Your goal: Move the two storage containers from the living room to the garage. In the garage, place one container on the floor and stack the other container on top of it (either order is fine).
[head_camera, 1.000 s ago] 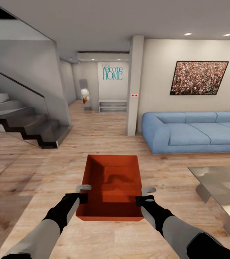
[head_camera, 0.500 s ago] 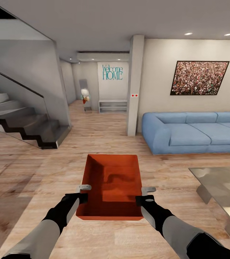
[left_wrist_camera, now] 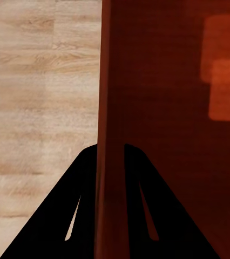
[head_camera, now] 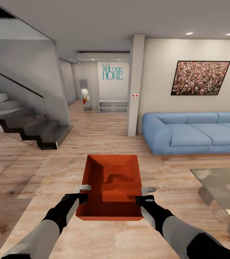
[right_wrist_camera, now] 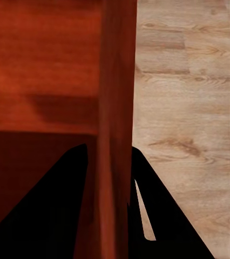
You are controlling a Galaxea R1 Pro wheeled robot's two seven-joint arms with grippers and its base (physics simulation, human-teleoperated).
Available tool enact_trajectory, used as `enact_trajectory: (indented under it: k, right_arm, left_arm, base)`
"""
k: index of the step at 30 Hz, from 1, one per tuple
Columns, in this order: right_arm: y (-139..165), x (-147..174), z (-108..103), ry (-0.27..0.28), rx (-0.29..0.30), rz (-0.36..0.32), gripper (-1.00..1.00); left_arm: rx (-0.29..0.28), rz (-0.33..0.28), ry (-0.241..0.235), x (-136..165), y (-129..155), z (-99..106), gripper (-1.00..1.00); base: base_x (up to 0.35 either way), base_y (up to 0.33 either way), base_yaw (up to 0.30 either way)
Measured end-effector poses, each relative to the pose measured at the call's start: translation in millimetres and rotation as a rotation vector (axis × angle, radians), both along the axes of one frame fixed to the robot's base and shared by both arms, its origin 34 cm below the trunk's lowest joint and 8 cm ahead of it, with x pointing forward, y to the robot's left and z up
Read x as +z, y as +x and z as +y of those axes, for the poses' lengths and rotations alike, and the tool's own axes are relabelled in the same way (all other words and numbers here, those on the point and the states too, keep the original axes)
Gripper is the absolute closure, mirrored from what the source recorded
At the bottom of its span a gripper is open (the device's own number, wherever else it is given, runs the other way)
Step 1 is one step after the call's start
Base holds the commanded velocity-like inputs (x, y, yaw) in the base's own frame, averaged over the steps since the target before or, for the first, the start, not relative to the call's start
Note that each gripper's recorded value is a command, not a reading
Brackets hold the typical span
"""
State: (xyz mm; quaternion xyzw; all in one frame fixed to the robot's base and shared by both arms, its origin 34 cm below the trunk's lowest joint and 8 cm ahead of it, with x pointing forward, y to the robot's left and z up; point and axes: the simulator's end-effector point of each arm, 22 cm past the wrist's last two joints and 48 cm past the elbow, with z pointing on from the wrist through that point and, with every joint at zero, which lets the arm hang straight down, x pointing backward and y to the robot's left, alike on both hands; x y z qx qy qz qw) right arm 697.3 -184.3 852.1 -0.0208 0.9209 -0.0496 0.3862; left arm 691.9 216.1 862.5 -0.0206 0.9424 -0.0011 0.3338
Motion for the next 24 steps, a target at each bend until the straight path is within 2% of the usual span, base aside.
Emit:
enact_trajectory:
  k: [17,24]
  right_arm:
    - [0.4,0.7,-0.7,-0.01,0.006,-0.002,1.0]
    - [0.7,0.4,-0.9,-0.01,0.005,-0.002,1.0]
  left_arm:
    - [0.006,-0.002,-0.009,-3.8,-1.8,-0.6,1.0]
    - [0.006,-0.002,-0.007,-4.0,-1.5,-0.8,1.0]
  base:
    - [0.29,0.113,0.0]
    - [0.093,0.027,0.0]
